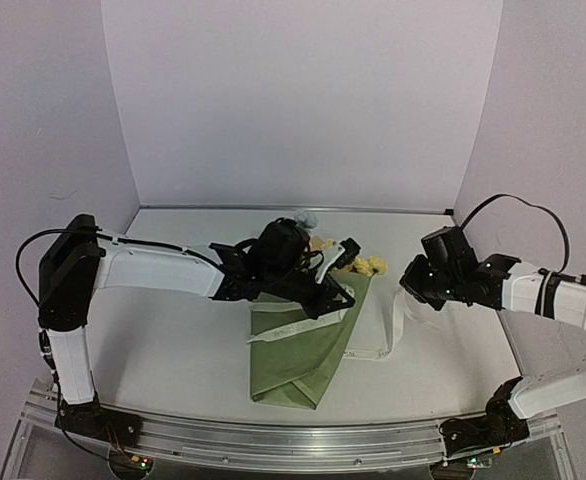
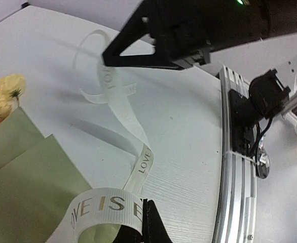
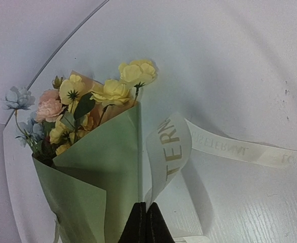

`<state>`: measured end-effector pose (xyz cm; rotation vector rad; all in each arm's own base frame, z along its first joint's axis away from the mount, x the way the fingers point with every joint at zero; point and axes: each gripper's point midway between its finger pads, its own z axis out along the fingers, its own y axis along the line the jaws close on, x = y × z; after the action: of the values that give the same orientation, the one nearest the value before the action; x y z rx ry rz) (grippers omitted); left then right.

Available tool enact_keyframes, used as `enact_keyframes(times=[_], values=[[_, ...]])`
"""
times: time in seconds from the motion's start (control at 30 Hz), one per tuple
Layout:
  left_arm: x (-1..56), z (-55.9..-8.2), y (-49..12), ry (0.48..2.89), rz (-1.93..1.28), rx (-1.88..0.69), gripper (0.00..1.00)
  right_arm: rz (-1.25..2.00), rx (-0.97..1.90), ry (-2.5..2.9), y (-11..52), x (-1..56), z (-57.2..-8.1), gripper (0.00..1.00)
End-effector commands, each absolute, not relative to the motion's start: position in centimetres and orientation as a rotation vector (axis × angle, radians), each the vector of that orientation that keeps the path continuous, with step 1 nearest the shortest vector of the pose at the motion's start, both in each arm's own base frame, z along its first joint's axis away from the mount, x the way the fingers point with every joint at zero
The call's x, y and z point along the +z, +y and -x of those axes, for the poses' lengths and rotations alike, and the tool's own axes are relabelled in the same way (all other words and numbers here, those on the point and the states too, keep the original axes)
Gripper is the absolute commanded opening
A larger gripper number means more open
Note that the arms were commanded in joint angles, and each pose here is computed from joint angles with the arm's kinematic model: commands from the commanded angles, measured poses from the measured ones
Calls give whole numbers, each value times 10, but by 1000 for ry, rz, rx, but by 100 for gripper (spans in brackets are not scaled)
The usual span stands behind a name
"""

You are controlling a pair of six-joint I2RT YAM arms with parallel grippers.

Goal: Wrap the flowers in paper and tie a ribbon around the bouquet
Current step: Place the left side of the ribbon on the folded bouquet.

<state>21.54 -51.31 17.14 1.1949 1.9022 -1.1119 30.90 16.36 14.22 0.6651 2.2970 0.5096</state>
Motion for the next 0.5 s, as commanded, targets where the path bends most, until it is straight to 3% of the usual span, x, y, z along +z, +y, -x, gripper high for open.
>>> enact_keyframes(times=[0.0, 0.13, 0.33, 0.47], values=[[153, -181, -531, 1829, -1519, -1078, 0, -702, 434, 2323, 152, 135, -315, 0], [139, -186, -534, 1889, -1495, -1065, 4, -655, 472, 2369, 164, 135, -321, 0], [179, -226, -518, 1921, -1140, -1181, 44, -642, 486, 2403, 173, 130, -325, 0], [210, -244, -493, 1957, -917, -1304, 59, -638, 453, 2433, 171, 118, -322, 0]])
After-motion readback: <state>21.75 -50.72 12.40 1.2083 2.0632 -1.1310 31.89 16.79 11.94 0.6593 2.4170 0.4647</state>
